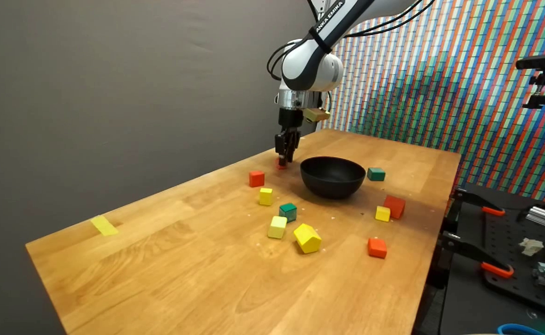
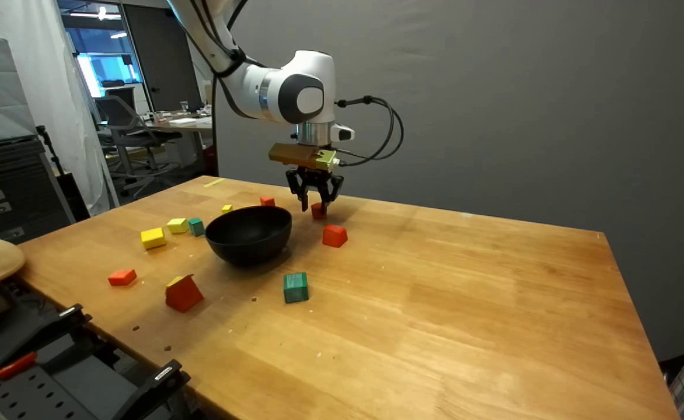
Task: Put all the blocks in the bowl
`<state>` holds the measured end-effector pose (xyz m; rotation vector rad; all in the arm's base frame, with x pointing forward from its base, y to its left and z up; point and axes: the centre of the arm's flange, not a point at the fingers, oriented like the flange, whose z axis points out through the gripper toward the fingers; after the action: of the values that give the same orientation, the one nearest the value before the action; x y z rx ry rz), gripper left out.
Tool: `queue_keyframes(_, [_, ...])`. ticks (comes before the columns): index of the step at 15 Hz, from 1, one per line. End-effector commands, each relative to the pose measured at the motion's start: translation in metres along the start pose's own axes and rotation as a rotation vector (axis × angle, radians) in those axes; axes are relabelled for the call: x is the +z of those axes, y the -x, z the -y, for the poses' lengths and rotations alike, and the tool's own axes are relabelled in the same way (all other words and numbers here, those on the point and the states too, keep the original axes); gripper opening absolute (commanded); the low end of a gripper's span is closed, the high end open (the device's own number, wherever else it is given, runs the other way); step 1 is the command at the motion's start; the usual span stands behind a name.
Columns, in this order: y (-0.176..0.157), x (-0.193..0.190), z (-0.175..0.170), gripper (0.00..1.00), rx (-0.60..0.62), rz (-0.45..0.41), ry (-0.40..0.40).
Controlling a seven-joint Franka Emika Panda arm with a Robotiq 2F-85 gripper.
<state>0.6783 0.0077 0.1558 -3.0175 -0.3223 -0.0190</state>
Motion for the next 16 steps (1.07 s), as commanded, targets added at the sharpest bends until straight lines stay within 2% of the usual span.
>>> queue_keyframes(1, [-0.003,-0.006,0.000,0.24,-0.007,-0.044,0.041])
queue_keyframes(3, [-0.004,-0.009,0.001,0.22,-0.015,-0.060,0.049])
queue_keyframes(7, [-0.004,-0.030,0.006,0.30,-0.027,-0.107,0.039])
queue_keyframes(8, [-0.005,-0.035,0.005,0.36,-0.023,-0.113,0.049])
queue_keyframes(9, [-0.006,-0.040,0.004,0.36,-0.026,-0.118,0.054])
queue_keyframes(10, [-0.006,-0.043,0.003,0.16,-0.029,-0.123,0.057])
queue_keyframes(11, [-0.005,-0.046,0.004,0.15,-0.034,-0.127,0.058])
queue_keyframes(14, [0.000,-0.061,0.005,0.04,-0.045,-0.138,0.057])
queue_keyframes(15, [0.001,-0.064,0.004,0.12,-0.047,-0.145,0.067])
queue_keyframes(16, [0.000,-0.066,0.003,0.29,-0.038,-0.149,0.068])
